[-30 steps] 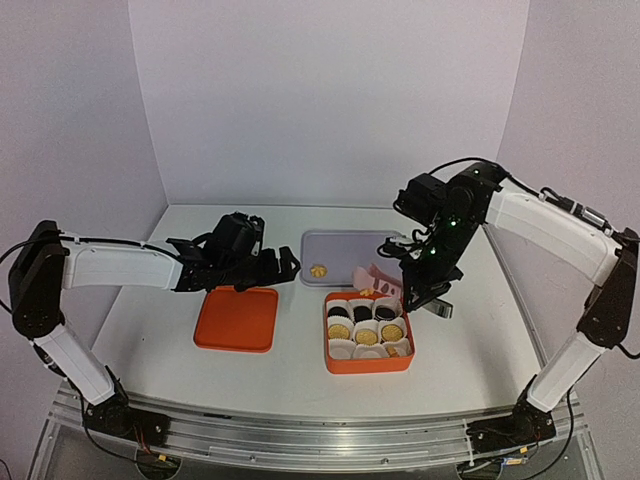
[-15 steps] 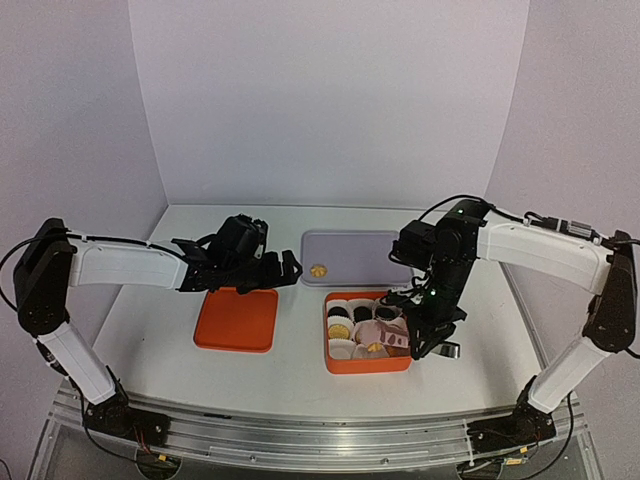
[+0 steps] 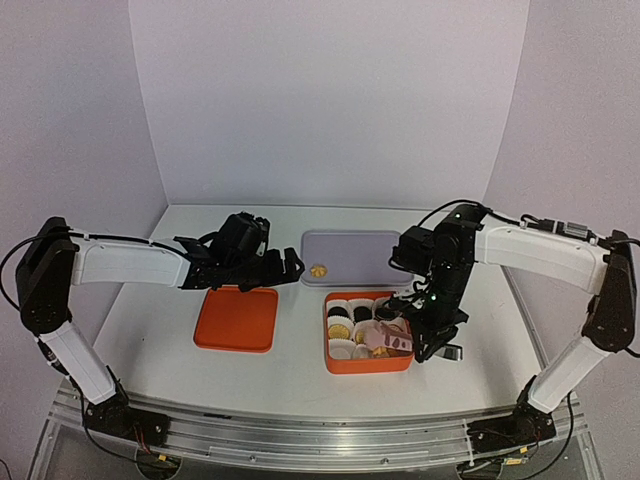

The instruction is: Pack the cookies

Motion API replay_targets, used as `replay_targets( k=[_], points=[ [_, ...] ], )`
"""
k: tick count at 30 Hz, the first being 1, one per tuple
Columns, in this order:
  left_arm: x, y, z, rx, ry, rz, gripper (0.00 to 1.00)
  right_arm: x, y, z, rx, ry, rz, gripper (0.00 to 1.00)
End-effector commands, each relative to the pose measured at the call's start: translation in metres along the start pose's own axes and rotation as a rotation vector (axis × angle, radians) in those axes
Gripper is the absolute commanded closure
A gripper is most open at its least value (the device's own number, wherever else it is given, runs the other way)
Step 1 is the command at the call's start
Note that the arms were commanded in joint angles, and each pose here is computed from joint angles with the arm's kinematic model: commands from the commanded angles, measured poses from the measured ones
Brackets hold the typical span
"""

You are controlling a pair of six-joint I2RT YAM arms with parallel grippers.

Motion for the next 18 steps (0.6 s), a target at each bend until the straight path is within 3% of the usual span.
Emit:
replay_targets(
  k=[1,12,18],
  points=[
    [0.0082,-0.0061,0.0064,-0.023,-0.031,0.018,0.0,-0.0535,-0.0078,0.0032,-0.056,0.346,-0.088,0.98],
    [0.0082,-0.0052,0.0078,-0.026,-0.039,0.022,0.0,-0.0464,-0.0046,-0.0023,-0.047,0.354,-0.045,0.94],
    [0.0079,-0.004,0.0089,-0.023,-0.043,0.027,0.0,-0.0444,-0.0045,-0.0018,-0.06,0.345,-0.041,0.87]
  ],
)
Point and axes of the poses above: each gripper's point midway between its finger pads, its own z axis back along the fingers, its own y axis along the line the jaws close on, x = y × z, the point moved 8 cm from there along z, back along the fingers, and after that the axes turned 4 degrees about z, right-handed, at the moved point
